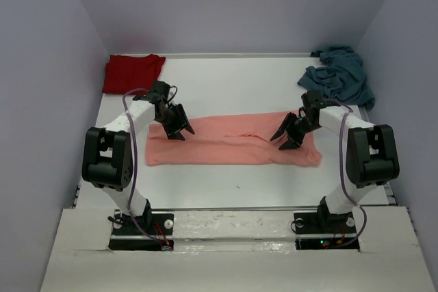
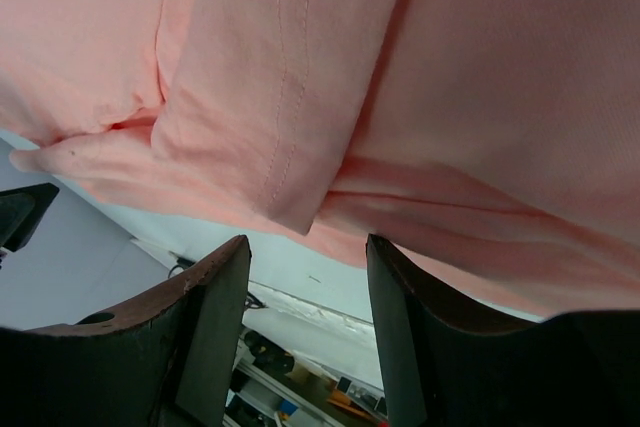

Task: Fold and stack the t-shirts
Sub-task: Fold the tshirt

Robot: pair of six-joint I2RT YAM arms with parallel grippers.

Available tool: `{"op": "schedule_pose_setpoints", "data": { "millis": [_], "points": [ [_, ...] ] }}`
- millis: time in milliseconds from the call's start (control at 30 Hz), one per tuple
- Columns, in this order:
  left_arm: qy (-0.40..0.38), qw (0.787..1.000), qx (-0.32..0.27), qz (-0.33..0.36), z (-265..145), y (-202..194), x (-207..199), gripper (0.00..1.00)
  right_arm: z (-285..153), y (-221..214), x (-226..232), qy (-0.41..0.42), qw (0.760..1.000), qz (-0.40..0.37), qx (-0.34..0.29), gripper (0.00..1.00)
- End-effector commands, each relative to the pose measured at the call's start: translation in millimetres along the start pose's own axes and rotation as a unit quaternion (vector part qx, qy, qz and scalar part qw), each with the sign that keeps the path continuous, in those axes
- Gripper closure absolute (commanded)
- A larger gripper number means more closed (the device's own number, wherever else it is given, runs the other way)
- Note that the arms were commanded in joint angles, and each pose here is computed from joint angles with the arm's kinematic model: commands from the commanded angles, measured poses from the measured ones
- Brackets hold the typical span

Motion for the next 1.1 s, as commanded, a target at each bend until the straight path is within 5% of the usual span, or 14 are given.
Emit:
{"op": "schedule_pose_setpoints", "data": {
  "millis": [0, 367, 533, 900, 967, 1067],
  "points": [
    [-0.005, 1.000, 0.014, 0.004, 3, -10, 0, 0.44, 1, 10, 23, 0.029, 0.999, -0.014, -0.011, 0.44],
    [-0.007, 0.999, 0.042, 0.014, 18, -32, -3, 0.44, 10, 17, 35, 0.029, 0.999, -0.019, -0.012, 0.51],
    [-0.002, 0.998, 0.055, 0.013, 25, -40, 0, 0.44, 11, 15, 35, 0.027, 0.999, -0.019, -0.013, 0.68],
    [0.007, 0.997, 0.071, 0.022, 32, -41, 3, 0.45, 8, 2, 37, 0.023, 0.999, -0.025, -0.013, 0.52],
    [0.007, 0.997, 0.071, 0.022, 32, -40, 2, 0.45, 12, 0, 36, 0.018, 0.999, -0.028, -0.010, 0.59],
    [0.007, 0.997, 0.073, 0.024, 34, -40, 3, 0.45, 18, 0, 36, 0.011, 1.000, -0.028, -0.004, 0.90]
  ]
}}
Point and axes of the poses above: each gripper's point midway between its finger pads, its own z axis out along the fingers, its own x axis along the line the jaws close on, y = z × x, the point moved 2 cm from there along -z, back along the fingers, and after that the axes turned 11 degrees about z, right-handed, at the moved point
